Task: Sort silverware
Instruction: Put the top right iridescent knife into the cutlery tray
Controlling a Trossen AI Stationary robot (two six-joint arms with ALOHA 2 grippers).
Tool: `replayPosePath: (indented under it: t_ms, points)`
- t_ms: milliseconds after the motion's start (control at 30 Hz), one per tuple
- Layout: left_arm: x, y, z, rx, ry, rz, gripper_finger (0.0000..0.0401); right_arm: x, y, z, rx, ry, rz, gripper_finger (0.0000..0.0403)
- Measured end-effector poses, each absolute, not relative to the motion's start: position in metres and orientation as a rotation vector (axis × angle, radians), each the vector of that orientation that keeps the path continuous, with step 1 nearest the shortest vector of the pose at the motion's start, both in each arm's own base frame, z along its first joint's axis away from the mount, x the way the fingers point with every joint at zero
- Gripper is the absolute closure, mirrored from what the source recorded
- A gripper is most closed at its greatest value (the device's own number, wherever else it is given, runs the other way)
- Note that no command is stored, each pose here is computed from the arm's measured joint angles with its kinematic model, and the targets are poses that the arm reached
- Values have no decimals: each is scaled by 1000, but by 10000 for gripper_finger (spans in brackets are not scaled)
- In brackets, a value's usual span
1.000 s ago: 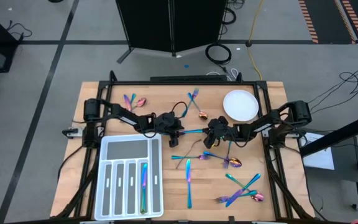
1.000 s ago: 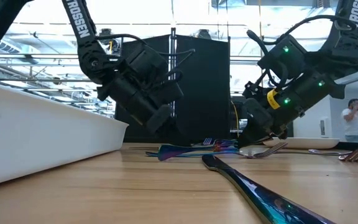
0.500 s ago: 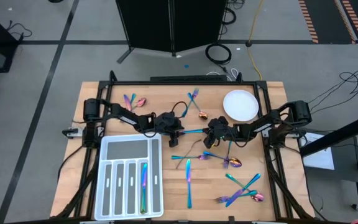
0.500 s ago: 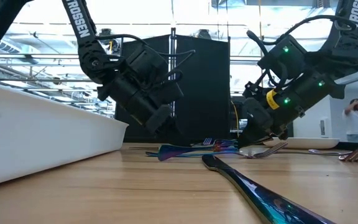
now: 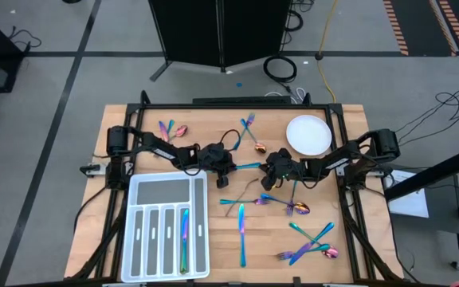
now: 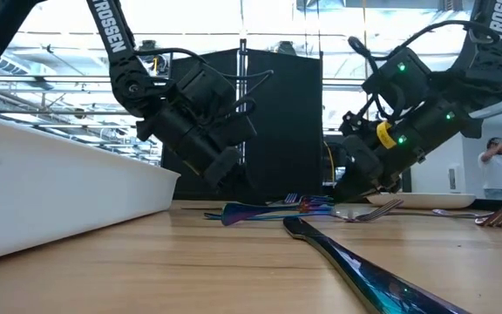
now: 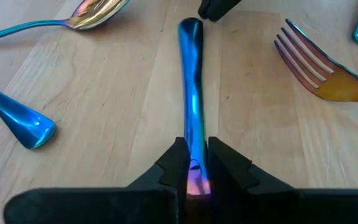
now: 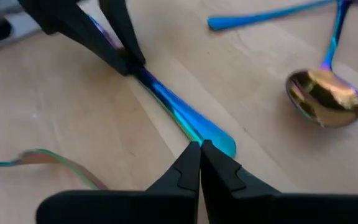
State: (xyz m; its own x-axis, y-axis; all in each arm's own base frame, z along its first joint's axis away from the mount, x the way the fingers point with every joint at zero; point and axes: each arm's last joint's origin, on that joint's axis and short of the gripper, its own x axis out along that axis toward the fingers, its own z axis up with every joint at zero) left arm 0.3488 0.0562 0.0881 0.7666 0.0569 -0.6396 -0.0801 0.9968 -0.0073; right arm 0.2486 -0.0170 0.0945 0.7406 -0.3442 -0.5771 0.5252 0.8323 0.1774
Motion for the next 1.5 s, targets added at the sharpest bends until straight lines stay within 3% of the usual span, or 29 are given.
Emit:
replayPosePath:
  t_ms: [1033, 1500]
  points:
    - [364, 63, 103, -24, 613, -22, 349, 261, -15, 112, 210, 444, -344, 402]
    - [365, 58, 104, -81, 612, -11, 334, 290, -14, 132, 65, 527, -208, 318]
